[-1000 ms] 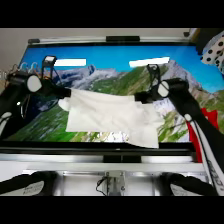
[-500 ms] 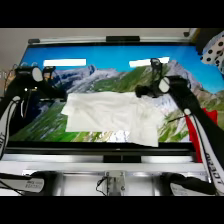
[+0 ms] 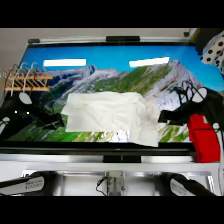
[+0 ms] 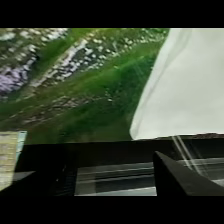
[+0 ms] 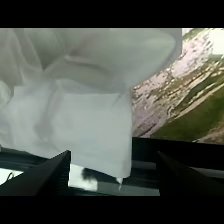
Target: Fold the shirts.
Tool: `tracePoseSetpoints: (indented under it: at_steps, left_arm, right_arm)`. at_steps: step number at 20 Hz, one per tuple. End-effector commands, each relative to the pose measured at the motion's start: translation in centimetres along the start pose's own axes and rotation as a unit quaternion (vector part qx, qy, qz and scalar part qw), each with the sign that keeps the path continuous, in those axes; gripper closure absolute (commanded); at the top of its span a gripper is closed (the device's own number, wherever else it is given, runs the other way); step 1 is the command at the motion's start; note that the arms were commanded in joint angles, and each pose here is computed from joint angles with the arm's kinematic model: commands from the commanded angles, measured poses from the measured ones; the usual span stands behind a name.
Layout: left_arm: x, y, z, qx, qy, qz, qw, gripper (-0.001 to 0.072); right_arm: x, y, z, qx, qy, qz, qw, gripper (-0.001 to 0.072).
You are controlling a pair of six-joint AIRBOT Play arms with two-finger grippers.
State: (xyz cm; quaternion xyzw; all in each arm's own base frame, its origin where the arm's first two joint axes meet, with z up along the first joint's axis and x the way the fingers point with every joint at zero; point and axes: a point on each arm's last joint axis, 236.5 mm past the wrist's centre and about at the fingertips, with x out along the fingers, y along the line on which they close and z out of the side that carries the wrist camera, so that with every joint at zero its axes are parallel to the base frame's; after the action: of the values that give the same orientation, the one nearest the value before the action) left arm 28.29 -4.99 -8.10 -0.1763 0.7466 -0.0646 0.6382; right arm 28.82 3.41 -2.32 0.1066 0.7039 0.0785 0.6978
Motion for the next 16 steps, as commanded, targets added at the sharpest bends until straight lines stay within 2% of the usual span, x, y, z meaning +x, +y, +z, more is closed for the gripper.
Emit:
tracePoseSetpoints:
  at_steps: [1,7,10,12,14,16]
  left_arm:
    - [3.0,-2.2,0.3,-0.047,-0.04,-0.085,0.994,0.0176]
    - [3.5,-2.3,2.1,-0.059,-0.078,-0.091,0.991,0.0185]
    - [4.1,-2.7,2.3,-0.063,-0.079,-0.088,0.991,0.0351]
    - [4.3,-2.9,2.2,-0.06,-0.076,-0.088,0.991,0.0528]
    - [4.2,-2.9,2.1,-0.048,-0.072,-0.088,0.992,0.0666]
    - [4.2,-3.1,1.6,-0.038,-0.063,-0.09,0.993,0.0675]
  right_arm:
    - [0.7,0.5,-2.4,0.014,0.027,0.034,0.999,0.0085]
    - [0.7,0.8,-2.2,0.013,0.023,0.041,0.999,0.0084]
    - [0.8,0.4,-2.3,0.015,0.024,0.033,0.999,0.0084]
    - [1.6,-0.8,-2.9,0.028,0.03,0.023,0.999,0.0084]
    - [2.9,-1.8,-3.5,0.074,0.031,0.028,0.996,0.0084]
    - [4.4,-2.4,-4.1,0.093,0.036,0.028,0.995,0.0084]
